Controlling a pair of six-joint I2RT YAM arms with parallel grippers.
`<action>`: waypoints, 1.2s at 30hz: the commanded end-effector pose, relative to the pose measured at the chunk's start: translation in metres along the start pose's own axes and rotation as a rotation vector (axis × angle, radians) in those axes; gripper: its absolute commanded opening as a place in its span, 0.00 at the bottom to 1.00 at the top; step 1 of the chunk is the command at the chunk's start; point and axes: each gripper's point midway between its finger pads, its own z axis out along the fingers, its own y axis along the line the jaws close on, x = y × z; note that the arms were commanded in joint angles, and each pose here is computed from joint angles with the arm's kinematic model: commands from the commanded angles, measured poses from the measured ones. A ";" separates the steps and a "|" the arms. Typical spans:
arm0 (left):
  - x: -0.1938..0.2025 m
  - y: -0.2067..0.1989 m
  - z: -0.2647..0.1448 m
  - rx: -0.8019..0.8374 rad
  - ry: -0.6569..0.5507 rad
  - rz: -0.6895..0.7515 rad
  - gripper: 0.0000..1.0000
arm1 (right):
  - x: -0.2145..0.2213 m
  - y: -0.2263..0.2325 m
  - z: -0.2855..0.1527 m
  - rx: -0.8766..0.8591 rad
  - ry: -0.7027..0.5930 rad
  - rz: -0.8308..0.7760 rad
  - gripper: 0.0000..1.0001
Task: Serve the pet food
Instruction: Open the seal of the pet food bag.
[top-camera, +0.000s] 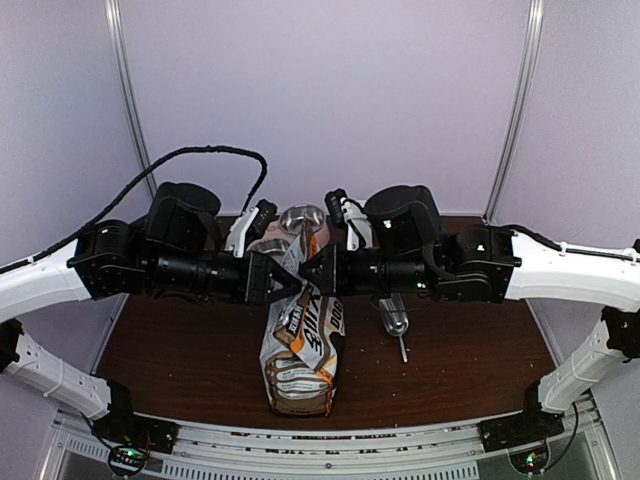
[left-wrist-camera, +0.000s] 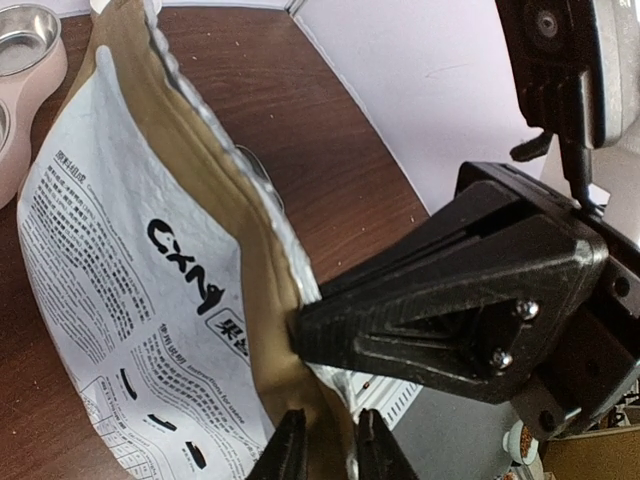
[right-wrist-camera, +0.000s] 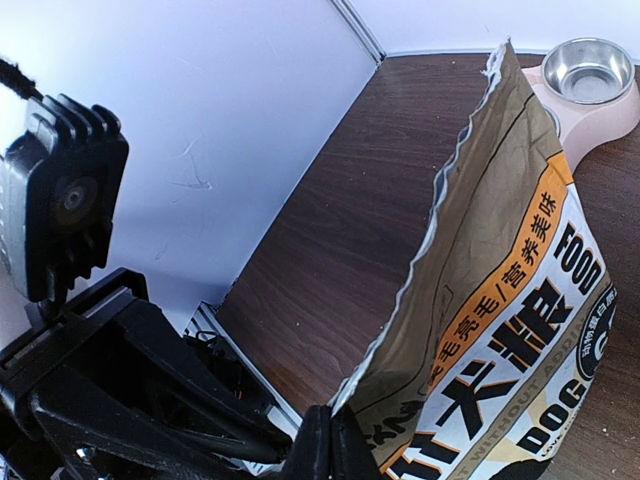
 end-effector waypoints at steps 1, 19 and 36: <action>-0.001 0.002 0.001 -0.018 0.011 0.003 0.18 | 0.007 -0.006 -0.004 0.027 0.031 -0.032 0.00; 0.008 0.026 0.006 -0.176 0.097 0.036 0.16 | 0.015 0.013 0.004 0.039 0.059 -0.092 0.00; -0.006 0.011 -0.002 -0.071 -0.019 0.024 0.00 | 0.010 0.011 -0.002 0.124 0.037 -0.140 0.00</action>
